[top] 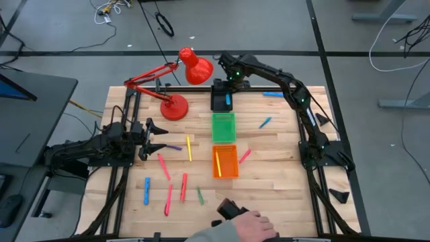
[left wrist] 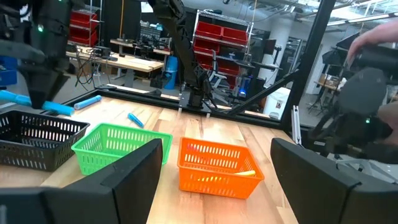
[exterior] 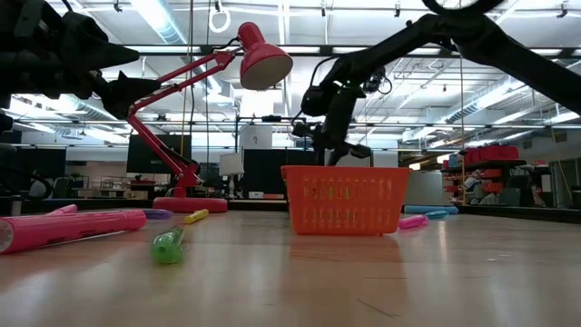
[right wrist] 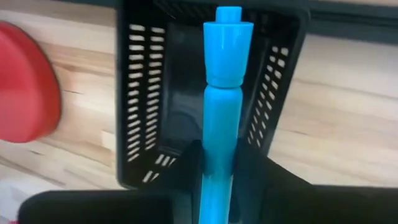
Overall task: Pick & Place Markers
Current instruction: Put the bottom right blue highlighter into the black bin, then put the top blue highlighter into the black bin
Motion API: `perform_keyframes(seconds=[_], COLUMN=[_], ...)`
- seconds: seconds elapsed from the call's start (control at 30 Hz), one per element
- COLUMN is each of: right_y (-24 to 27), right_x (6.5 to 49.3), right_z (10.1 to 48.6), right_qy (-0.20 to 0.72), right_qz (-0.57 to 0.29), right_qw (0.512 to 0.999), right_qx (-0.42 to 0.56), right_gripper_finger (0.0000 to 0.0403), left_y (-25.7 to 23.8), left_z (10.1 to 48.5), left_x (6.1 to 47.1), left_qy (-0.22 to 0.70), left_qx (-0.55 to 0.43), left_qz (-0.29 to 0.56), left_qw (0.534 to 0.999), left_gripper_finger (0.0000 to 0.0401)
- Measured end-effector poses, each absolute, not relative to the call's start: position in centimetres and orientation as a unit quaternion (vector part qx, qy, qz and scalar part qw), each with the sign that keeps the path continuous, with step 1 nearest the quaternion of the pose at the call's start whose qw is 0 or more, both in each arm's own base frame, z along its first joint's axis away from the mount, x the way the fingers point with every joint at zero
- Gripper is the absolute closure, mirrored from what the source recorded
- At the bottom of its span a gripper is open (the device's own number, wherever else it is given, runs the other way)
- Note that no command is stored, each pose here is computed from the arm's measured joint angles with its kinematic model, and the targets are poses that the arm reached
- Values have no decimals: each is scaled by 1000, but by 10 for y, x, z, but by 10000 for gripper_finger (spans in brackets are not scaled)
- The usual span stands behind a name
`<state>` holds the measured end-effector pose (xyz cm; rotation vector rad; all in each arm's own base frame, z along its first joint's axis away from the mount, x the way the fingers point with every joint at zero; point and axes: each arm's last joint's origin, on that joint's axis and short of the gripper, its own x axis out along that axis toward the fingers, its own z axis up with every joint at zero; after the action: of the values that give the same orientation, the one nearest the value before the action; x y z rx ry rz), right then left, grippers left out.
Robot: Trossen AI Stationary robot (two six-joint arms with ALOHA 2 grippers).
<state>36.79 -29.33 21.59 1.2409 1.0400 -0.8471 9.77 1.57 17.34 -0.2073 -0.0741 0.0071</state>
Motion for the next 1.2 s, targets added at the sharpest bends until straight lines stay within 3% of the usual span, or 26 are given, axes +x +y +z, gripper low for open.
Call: perform_keyframes(seconds=[0.73, 1.2], right_y=[-285, -285], right_x=[376, 376], right_z=[198, 198], right_qy=[445, 445], right_qz=[-367, -366], right_qw=[616, 616], right_qx=[537, 537], right_gripper_finger=[331, 231], left_y=[16, 16], left_z=[173, 173], left_x=[98, 98], left_qy=[-37, -37], left_qx=[-103, -104], left_qz=[4, 4], left_qw=[994, 994], left_gripper_finger=[94, 94])
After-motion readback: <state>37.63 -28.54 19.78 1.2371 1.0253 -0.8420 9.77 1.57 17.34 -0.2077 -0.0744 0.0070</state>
